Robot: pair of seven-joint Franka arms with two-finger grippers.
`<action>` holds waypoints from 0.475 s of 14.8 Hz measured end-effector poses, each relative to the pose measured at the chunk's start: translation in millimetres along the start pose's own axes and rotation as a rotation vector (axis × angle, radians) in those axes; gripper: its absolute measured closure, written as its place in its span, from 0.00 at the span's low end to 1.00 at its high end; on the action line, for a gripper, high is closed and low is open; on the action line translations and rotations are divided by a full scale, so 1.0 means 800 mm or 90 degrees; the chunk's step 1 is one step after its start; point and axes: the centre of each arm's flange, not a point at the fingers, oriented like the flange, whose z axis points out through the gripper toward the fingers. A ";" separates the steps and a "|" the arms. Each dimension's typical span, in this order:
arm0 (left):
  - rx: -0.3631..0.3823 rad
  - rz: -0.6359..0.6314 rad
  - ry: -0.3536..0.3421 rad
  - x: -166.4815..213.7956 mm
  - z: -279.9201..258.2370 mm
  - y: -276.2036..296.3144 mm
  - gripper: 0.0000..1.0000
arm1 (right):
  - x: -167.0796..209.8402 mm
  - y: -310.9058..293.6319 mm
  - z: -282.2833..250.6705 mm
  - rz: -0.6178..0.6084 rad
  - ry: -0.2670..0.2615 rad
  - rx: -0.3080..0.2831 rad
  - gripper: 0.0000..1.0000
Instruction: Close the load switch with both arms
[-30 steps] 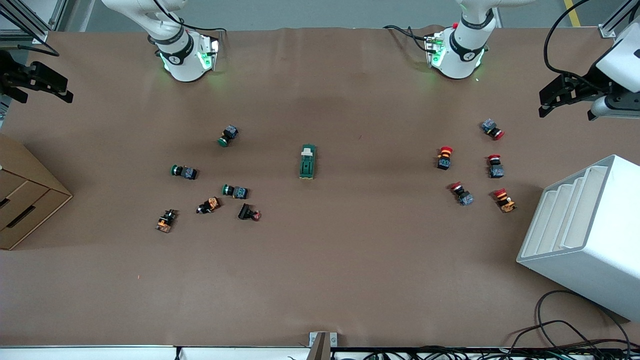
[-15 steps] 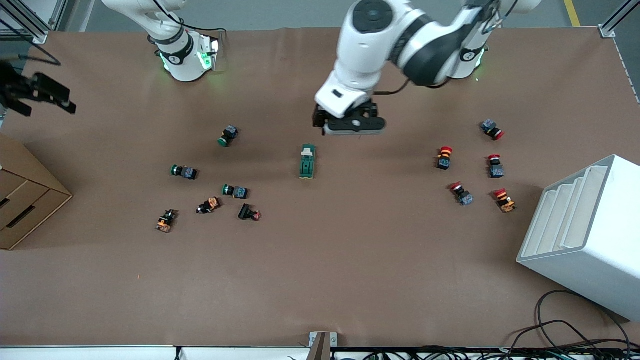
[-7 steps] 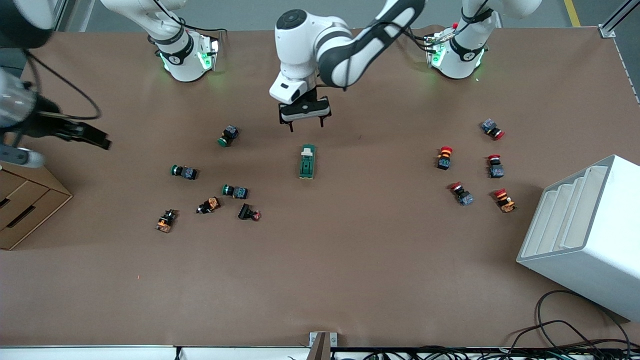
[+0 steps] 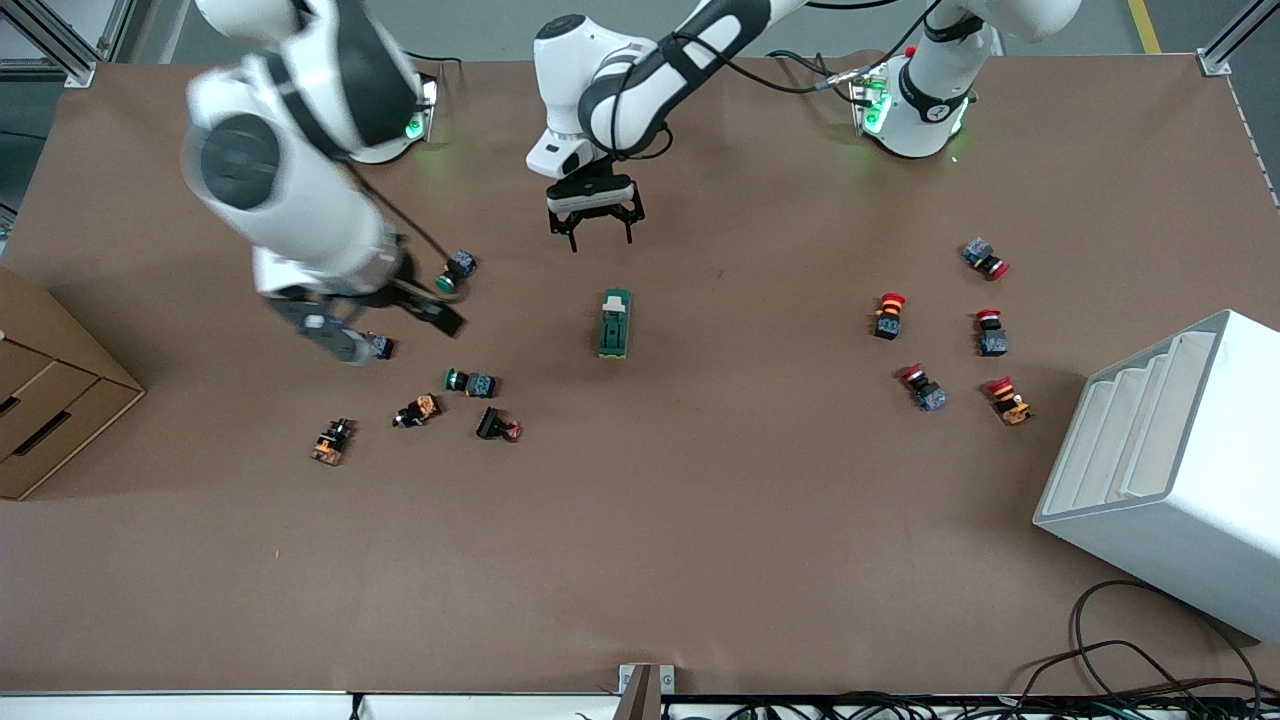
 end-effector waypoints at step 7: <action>-0.038 0.007 0.123 -0.065 0.078 -0.021 0.00 | -0.052 -0.074 0.126 0.140 -0.003 0.013 0.00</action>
